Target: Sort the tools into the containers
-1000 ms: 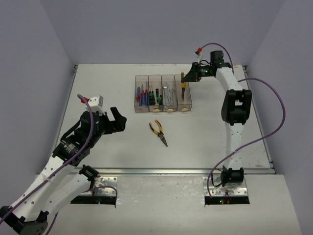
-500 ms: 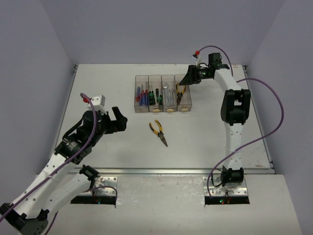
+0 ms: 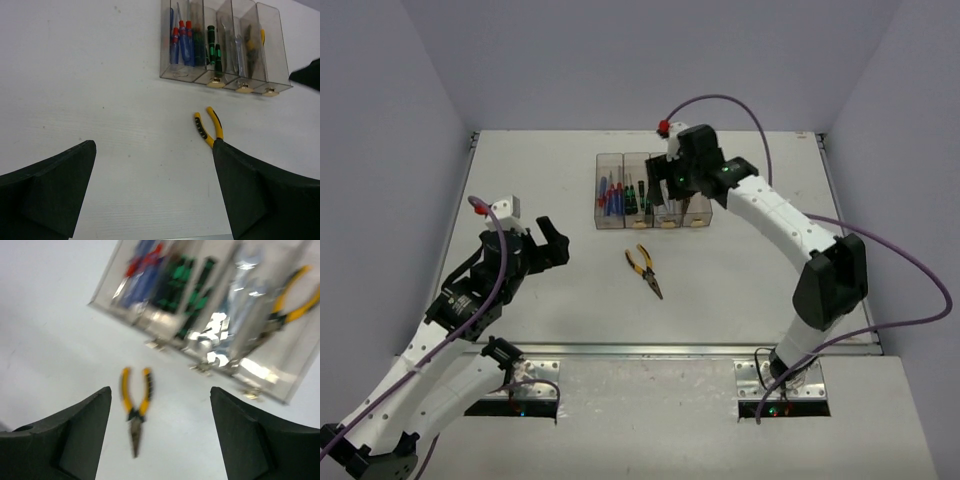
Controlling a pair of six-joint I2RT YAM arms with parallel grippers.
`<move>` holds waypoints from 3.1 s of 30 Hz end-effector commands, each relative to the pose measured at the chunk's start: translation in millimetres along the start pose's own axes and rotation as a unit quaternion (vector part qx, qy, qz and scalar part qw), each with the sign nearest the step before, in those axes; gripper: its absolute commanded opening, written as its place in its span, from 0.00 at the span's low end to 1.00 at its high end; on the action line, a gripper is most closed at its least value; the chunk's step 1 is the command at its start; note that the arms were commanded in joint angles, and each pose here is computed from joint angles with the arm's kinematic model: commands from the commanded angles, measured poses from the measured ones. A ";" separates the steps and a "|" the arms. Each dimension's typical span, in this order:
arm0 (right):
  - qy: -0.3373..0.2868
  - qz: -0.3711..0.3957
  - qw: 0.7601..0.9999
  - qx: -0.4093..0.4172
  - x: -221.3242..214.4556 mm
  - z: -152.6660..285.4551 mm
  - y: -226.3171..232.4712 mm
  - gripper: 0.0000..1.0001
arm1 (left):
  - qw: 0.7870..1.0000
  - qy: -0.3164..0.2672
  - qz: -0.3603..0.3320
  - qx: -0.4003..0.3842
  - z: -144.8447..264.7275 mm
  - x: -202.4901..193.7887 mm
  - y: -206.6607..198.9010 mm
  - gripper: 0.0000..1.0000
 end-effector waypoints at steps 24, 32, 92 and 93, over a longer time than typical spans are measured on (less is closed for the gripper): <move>0.204 0.090 0.973 -0.061 -138.5 -88.8 91.5 0.43 | 0.998 -0.045 0.023 -0.033 13.8 19.1 -6.2 1.00; 0.201 0.121 0.971 -0.051 -122.8 -84.7 77.9 0.43 | 0.998 -0.046 0.023 -0.037 14.6 19.1 -6.8 1.00; 0.123 -0.005 0.983 0.135 -89.8 -24.4 42.1 0.00 | 0.998 -0.041 0.016 -0.050 13.6 17.7 -10.4 1.00; 0.117 -0.005 0.983 0.144 -86.8 -20.8 43.8 0.00 | 0.998 -0.042 0.016 -0.051 14.0 17.7 -10.6 1.00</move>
Point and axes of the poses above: each gripper's point midway between its finger pads, its own z axis back along the fingers, its own y axis along the line the jaws close on, x = y × z, the point moved 4 cm from there along z, back along the fingers, and after that the axes turned 1 degree about z, right-handed, at the moved point
